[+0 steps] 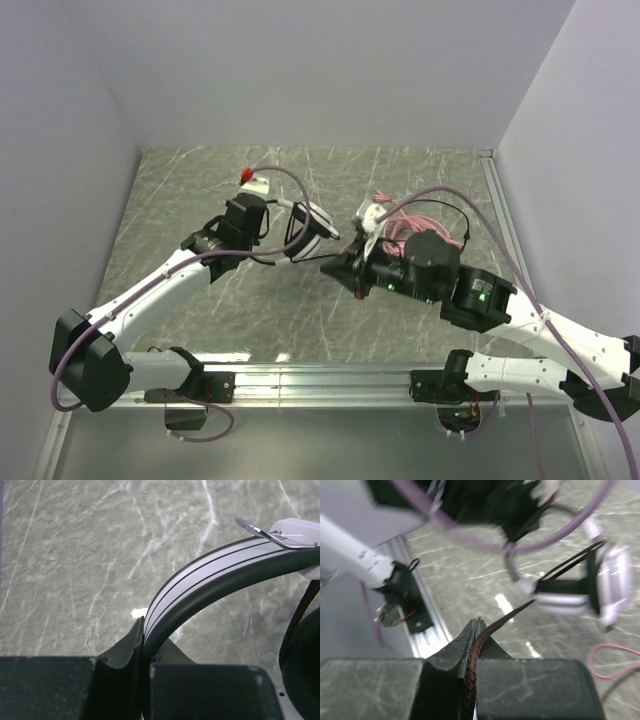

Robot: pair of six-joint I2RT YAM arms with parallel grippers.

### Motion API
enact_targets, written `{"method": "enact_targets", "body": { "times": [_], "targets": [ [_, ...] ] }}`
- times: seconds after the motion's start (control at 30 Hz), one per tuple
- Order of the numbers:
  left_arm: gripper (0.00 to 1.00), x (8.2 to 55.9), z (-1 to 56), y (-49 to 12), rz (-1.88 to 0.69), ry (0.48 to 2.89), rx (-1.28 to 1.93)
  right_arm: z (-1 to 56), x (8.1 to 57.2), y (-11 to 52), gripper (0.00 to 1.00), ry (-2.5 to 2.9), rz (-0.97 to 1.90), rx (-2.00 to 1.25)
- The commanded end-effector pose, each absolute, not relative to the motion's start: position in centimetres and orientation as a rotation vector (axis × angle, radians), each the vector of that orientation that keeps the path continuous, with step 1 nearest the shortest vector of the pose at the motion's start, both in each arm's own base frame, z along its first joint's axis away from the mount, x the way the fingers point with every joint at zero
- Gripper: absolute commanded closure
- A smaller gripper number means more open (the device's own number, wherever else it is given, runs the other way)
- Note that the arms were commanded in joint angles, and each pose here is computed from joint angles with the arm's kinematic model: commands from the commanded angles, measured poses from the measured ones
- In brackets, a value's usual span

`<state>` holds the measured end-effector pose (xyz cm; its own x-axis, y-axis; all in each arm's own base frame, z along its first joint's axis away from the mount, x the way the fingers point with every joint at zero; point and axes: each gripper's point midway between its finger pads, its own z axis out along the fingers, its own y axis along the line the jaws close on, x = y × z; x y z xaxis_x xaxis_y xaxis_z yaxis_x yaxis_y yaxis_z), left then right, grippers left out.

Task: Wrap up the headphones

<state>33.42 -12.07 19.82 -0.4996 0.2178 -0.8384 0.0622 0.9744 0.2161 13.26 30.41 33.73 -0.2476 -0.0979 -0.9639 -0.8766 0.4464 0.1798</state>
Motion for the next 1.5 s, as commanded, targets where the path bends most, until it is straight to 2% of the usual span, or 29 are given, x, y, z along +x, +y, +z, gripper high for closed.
{"method": "enact_targets", "body": {
  "times": [0.0, 0.1, 0.2, 0.5, 0.73, 1.07, 1.27, 1.47],
  "targets": [
    [1.0, 33.9, 24.0, -13.7, 0.114, 1.912, 0.181, 36.9, 14.7, 29.3, 1.0, 1.614, 0.927, -0.84],
    [1.0, 33.8, 23.4, -14.6, 0.09, 1.932, 0.201, 38.0, 15.3, 29.0, 1.0, 1.606, 0.933, -0.832],
    [1.0, 33.0, 22.5, -17.0, -0.011, 1.958, 0.364, 38.4, 16.8, 28.5, 1.0, 1.639, 0.873, -0.783],
    [1.0, 29.5, 22.0, -21.0, -0.205, 1.846, 0.762, 39.0, 21.3, 26.7, 1.0, 1.696, 0.821, -0.639],
    [1.0, 27.2, 21.2, -23.2, -0.312, 1.815, 0.939, 37.8, 24.6, 25.6, 1.0, 1.762, 0.792, -0.543],
    [1.0, 24.7, 22.9, -24.7, -0.492, 1.725, 1.007, 31.6, 29.9, 21.3, 1.0, 1.912, 0.803, -0.31],
    [1.0, 24.8, 25.3, -24.9, -0.629, 1.693, 0.902, 28.1, 30.1, 20.7, 1.0, 1.925, 0.787, -0.318],
    [1.0, 23.3, 27.7, -26.7, -0.951, 1.693, 0.885, 24.7, 30.6, 19.4, 1.0, 1.971, 0.714, -0.262]
  ]
}}
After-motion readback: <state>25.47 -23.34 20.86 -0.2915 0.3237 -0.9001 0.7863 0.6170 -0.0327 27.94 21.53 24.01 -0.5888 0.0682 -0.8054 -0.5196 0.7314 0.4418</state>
